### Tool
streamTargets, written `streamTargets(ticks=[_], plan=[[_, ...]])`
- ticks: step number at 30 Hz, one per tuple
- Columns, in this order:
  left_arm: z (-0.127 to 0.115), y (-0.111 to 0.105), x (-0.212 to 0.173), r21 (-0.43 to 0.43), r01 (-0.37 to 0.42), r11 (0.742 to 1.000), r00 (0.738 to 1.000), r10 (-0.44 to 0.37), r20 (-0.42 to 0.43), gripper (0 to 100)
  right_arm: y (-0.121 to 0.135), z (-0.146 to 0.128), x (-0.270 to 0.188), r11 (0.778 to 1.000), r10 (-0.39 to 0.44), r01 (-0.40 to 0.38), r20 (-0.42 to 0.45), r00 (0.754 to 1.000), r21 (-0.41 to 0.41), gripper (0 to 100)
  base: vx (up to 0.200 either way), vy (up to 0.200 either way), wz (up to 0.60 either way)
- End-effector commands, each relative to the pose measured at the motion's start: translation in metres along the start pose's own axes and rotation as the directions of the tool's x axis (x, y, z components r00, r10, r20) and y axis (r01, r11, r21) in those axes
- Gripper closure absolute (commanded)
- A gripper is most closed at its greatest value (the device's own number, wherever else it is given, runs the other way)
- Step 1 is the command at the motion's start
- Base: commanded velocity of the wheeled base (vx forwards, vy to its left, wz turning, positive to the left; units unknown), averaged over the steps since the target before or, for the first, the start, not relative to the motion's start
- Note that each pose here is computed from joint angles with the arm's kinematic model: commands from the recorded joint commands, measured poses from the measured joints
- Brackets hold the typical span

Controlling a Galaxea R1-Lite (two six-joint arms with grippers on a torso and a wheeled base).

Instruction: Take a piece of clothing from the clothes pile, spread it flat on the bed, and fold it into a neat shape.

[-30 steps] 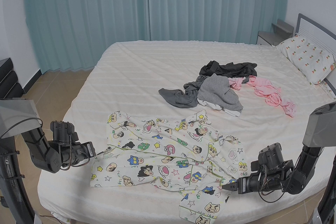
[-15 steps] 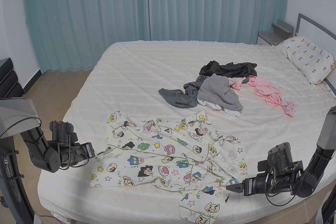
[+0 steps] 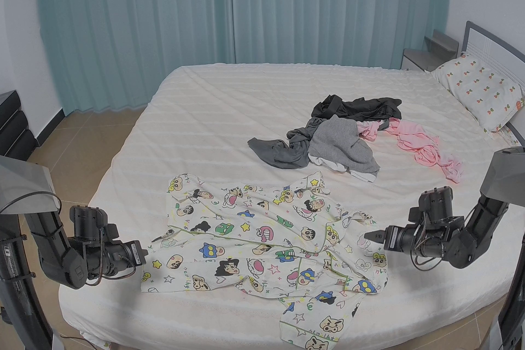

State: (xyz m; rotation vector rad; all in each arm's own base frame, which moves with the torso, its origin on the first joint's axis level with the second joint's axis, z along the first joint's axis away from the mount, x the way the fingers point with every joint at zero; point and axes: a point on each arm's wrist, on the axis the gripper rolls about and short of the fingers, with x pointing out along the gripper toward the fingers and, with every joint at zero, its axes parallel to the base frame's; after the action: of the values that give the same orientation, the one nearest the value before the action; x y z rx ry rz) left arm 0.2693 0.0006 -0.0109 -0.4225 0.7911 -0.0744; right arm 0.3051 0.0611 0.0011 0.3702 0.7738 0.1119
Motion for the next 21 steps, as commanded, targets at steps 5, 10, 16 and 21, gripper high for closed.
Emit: streamTargets(ticks=[5,10,16,21], plan=[[-0.008,0.003,-0.005,-0.012,0.002,1.0,1.0,-0.002,-0.013,100,-0.032,-0.004,0.066,0.997,-0.067,0.069,-0.046,0.997,0.043,0,0.0,0.0,0.0],[-0.008,0.003,-0.005,-0.019,0.001,1.0,1.0,-0.002,-0.014,100,-0.026,-0.004,0.08,0.998,-0.053,0.055,-0.051,0.997,0.028,0,0.0,0.0,0.0],[-0.008,0.003,-0.005,-0.031,0.0,1.0,1.0,0.0,-0.014,100,-0.019,0.007,0.088,0.999,-0.038,0.039,-0.042,0.998,0.02,100,0.0,0.0,0.0],[-0.007,0.003,-0.005,-0.027,-0.007,1.0,1.0,0.006,-0.005,100,-0.026,0.023,0.087,0.998,-0.048,0.047,0.016,0.999,0.041,100,0.0,0.0,0.0]])
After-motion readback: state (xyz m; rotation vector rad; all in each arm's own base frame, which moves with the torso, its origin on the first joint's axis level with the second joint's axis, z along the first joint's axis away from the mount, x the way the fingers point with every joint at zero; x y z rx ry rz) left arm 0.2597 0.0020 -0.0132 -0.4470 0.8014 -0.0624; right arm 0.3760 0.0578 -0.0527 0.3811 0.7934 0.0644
